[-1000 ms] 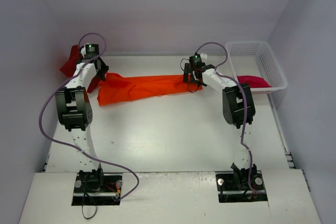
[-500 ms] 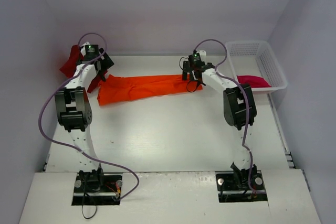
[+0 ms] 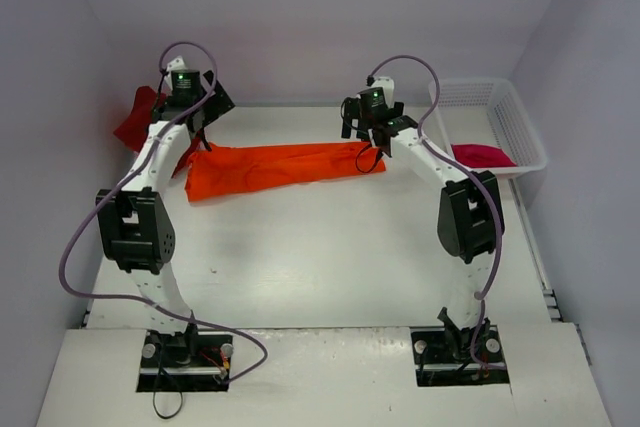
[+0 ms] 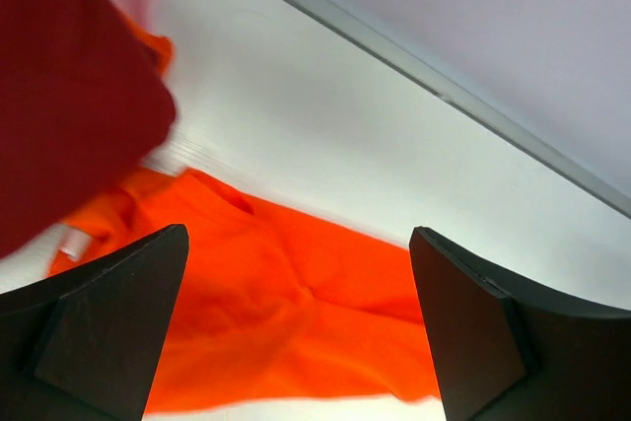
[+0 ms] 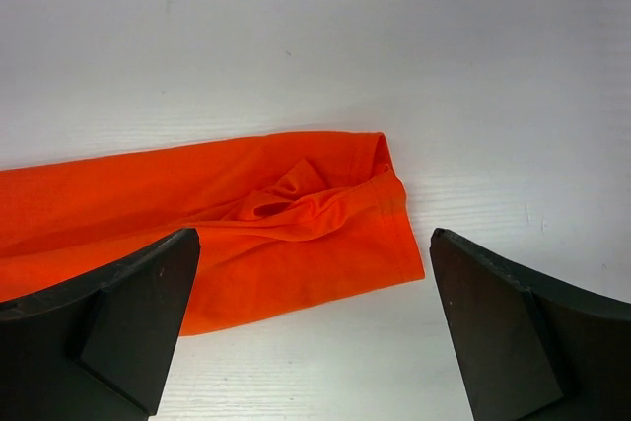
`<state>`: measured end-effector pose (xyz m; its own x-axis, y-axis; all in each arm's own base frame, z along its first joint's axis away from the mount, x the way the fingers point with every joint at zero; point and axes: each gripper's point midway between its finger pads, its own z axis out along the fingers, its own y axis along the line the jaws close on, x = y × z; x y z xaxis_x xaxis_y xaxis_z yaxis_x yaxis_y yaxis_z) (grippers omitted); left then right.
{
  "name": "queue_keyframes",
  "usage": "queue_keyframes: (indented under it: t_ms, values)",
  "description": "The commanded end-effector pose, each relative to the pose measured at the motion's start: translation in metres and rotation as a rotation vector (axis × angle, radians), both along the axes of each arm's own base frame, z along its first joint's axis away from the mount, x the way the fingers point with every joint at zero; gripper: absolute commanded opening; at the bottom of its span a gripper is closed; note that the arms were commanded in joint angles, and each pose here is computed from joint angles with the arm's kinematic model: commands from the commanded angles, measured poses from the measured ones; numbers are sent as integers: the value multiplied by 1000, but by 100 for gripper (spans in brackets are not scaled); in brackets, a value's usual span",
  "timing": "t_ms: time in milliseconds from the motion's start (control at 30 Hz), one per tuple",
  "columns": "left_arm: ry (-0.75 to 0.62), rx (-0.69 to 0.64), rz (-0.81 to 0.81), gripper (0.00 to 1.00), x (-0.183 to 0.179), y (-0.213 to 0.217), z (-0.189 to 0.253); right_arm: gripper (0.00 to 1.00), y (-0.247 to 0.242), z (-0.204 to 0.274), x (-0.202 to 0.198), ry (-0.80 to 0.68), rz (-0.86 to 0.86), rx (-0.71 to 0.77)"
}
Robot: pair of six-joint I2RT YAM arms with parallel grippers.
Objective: Fold and stack the t-shirts
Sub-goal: Fold the other side of the tshirt into a rectangle
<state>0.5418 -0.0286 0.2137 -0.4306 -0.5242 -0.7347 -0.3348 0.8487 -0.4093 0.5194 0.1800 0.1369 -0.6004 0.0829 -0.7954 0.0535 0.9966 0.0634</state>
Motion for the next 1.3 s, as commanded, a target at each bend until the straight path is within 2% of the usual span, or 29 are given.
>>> queue_keyframes:
  t_ms: [0,200,500,1000,1267]
  values:
    - [-79,-21,-13,90,-18,-20,46,100,9,53,4,-128,17,66]
    - [-13,-27,-7,90,-44,-43,13,100,35,27,14,-114,106,141]
    - [62,-56,52,90,-68,-39,-24,98,58,-15,14,-70,158,244]
    - [141,-51,86,90,-72,-36,-66,98,58,-44,1,-38,168,243]
    - [157,-31,84,90,-61,-34,-75,98,55,-63,-4,-10,161,237]
